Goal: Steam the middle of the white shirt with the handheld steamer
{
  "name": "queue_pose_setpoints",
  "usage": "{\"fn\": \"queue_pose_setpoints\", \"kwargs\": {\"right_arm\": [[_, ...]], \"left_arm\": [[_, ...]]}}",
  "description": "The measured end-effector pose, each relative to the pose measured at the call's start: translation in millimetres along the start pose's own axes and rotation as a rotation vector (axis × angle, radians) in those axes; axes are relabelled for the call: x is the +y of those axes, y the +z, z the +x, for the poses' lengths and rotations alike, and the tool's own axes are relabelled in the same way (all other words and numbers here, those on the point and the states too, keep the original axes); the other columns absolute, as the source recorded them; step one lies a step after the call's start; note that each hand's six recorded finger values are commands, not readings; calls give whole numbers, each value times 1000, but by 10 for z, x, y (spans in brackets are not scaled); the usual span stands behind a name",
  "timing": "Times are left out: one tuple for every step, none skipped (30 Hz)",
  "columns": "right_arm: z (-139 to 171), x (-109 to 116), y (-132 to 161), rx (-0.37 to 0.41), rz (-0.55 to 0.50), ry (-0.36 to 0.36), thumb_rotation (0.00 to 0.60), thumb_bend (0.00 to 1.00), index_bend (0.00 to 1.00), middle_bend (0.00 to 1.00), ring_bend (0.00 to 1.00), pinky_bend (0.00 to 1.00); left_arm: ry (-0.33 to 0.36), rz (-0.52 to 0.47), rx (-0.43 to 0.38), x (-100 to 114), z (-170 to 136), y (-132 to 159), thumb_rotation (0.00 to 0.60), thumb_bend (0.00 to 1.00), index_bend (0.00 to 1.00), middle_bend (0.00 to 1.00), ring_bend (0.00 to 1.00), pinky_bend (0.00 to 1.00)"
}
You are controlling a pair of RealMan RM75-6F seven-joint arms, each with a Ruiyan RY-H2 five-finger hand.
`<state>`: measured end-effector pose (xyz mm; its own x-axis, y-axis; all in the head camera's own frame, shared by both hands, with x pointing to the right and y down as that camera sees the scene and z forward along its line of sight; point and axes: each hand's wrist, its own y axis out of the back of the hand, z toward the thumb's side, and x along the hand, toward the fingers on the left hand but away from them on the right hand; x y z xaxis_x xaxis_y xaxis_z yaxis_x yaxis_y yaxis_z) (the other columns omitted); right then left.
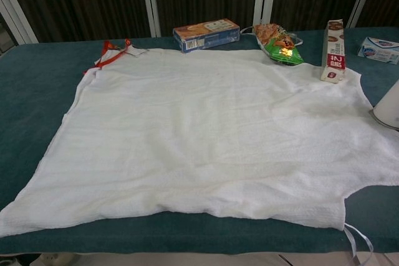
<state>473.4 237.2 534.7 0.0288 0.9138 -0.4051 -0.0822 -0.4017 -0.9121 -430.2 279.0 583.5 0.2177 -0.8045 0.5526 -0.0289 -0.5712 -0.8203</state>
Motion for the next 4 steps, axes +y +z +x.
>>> {"fn": "queue_pose_setpoints", "kwargs": {"right_arm": [[-7, -23, 2, -2, -3, 12, 600, 172, 0, 30, 0, 5], [-16, -54, 3, -4, -8, 27, 600, 172, 0, 30, 0, 5], [-22, -73, 5, -6, -11, 39, 600, 172, 0, 30, 0, 5], [-27, -88, 8, -6, -13, 48, 600, 173, 0, 30, 0, 5]], "left_arm": [[2, 0, -2, 1, 2, 1, 600, 388, 0, 16, 2, 0], [5, 0, -5, 2, 3, 2, 600, 388, 0, 7, 0, 0], [9, 0, -9, 3, 6, 3, 600, 389, 0, 3, 0, 0], [13, 0, -12, 4, 7, 5, 600, 389, 0, 0, 0, 0]]}}
